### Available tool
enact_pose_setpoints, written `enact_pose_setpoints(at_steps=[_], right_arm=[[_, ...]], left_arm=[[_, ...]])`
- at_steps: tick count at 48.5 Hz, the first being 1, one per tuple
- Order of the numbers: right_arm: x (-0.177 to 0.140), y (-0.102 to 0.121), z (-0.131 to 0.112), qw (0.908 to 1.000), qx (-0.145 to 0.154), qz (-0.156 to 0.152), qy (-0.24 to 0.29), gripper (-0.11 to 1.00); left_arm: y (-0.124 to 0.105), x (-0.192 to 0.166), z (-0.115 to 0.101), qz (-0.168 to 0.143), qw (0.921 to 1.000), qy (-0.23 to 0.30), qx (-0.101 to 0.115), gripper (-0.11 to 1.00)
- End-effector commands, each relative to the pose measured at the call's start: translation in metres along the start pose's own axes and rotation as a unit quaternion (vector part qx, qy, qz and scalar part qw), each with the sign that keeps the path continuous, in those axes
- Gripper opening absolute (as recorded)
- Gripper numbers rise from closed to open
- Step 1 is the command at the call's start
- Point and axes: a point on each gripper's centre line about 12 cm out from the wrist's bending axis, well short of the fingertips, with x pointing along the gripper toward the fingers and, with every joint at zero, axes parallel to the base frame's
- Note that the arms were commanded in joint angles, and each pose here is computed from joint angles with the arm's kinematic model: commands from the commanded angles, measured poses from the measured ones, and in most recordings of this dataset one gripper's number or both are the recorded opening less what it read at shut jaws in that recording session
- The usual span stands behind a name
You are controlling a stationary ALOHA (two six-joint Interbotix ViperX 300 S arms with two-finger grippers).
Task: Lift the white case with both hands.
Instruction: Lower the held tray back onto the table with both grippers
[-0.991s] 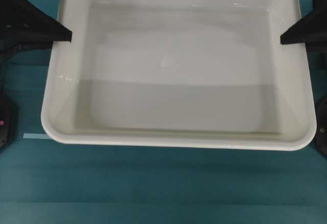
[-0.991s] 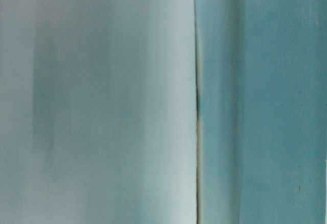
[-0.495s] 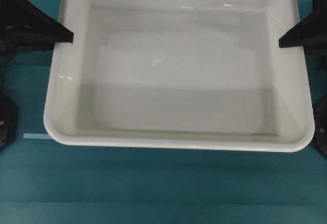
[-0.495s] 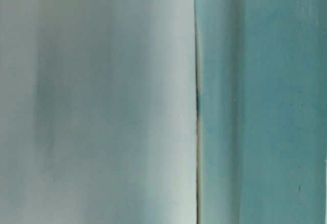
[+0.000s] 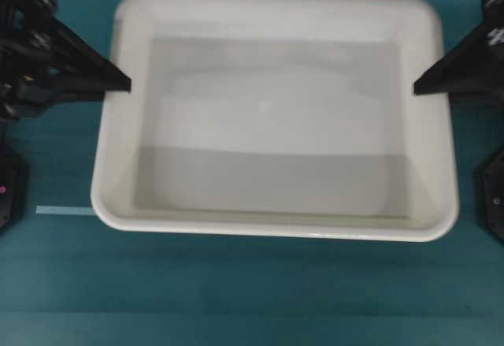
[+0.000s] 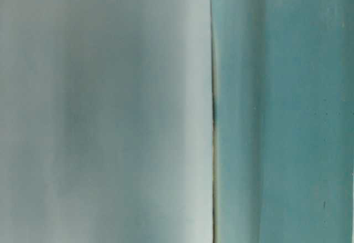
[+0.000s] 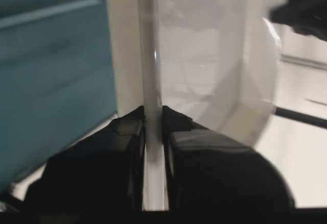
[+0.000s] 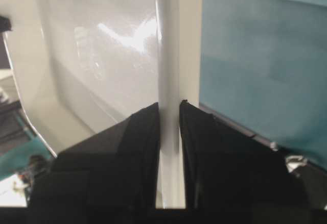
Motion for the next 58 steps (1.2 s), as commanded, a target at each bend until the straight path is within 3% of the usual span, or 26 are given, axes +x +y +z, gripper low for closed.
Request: enact_pose_setpoints(at_steps=[1,10,20,28,36,50,58], right_arm=[[0.016,-0.007,0.0,0.9998,0.005,0.02,0.004,0.11],[0.039,-0.045,0.002,1.0,0.005,-0.001,0.003,0.11],[0.064,-0.085,0.005,0.9988,-0.024,-0.042,0.0,0.11],[0.078,-0.109,0.008,0.998,-0.027,-0.057,-0.004,0.11],[0.091,-0.141,0.01,0.9956,-0.037,-0.087,-0.004,0.11],[0.108,-0.172,0.015,0.993,-0.036,-0.112,-0.011,0.11],[0.121,-0.19,0.017,0.9901,-0.043,-0.133,-0.012,0.11]], left_arm=[[0.008,0.015,0.001,-0.002,1.0,-0.001,-0.001,0.07],[0.045,0.037,-0.002,0.023,0.9997,0.001,-0.001,0.06],[0.091,0.057,-0.004,0.063,0.998,0.003,-0.001,0.06],[0.118,0.069,-0.005,0.08,0.9968,0.004,0.0,0.06],[0.149,0.08,-0.007,0.12,0.9928,0.006,0.001,0.06],[0.192,0.103,-0.009,0.164,0.9864,0.008,0.002,0.06],[0.204,0.114,-0.009,0.181,0.9835,0.009,0.002,0.06]])
